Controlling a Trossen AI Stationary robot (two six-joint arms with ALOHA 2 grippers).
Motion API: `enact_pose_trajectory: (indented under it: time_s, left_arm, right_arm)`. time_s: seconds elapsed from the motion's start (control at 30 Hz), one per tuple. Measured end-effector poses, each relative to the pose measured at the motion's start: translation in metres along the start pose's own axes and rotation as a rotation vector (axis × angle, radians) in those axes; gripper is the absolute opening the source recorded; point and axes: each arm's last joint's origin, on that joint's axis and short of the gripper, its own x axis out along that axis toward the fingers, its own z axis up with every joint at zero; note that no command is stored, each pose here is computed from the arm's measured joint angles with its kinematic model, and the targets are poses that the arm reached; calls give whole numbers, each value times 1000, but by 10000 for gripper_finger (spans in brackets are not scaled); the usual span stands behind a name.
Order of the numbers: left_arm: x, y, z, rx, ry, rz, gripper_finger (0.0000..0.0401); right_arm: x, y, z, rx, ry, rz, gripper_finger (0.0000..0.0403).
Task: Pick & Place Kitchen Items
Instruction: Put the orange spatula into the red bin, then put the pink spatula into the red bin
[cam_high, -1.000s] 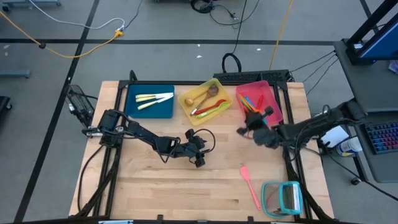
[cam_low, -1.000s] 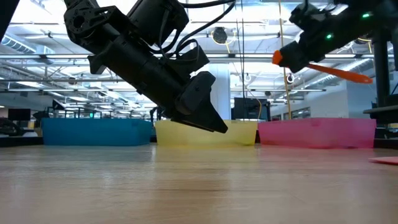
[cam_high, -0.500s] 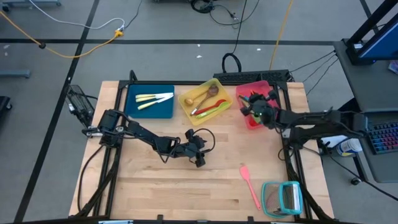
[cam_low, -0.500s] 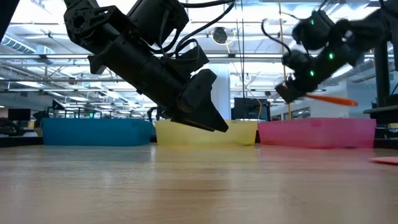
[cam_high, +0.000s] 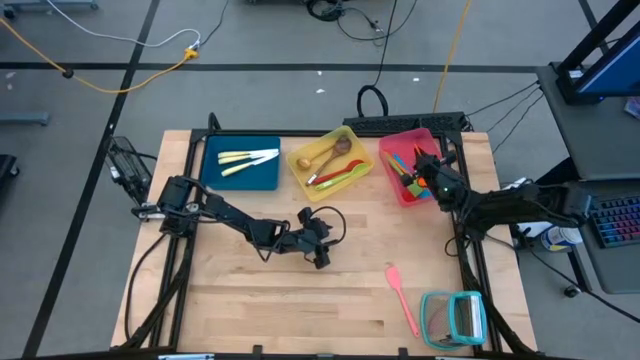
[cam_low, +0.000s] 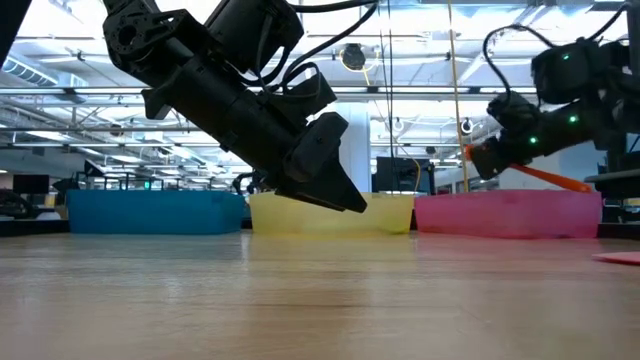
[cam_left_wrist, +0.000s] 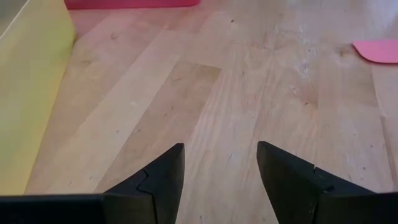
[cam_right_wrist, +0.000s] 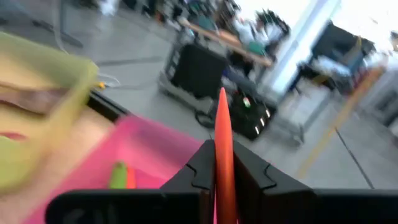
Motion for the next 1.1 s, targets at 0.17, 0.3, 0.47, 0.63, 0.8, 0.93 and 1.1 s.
enact_pose_trajectory:
  time_s: [0.17, 0.3, 0.47, 0.63, 0.8, 0.93, 1.1]
  left_arm:
    - [0, 1, 0, -3, 0, 3, 207]
    - [3, 6, 2, -11, -1, 15, 207]
    - [5, 12, 3, -28, -1, 31, 207]
    - [7, 15, 4, -33, -1, 39, 207]
    - [7, 15, 4, -33, -1, 39, 207]
    - [7, 15, 4, -34, -1, 40, 207]
    - [7, 15, 4, -34, -2, 39, 207]
  right_arm:
    - [0, 0, 12, -29, -139, 108, 23]
    - [7, -1, 22, -40, -177, 142, 23]
    - [15, -9, 4, -132, -1, 60, 22]
    - [18, -11, -10, -99, 128, 66, 37]
    - [18, -12, -8, -84, 110, 58, 56]
    - [19, -13, -7, -67, 98, 51, 72]
    - [19, -14, -7, -24, 106, 41, 89]
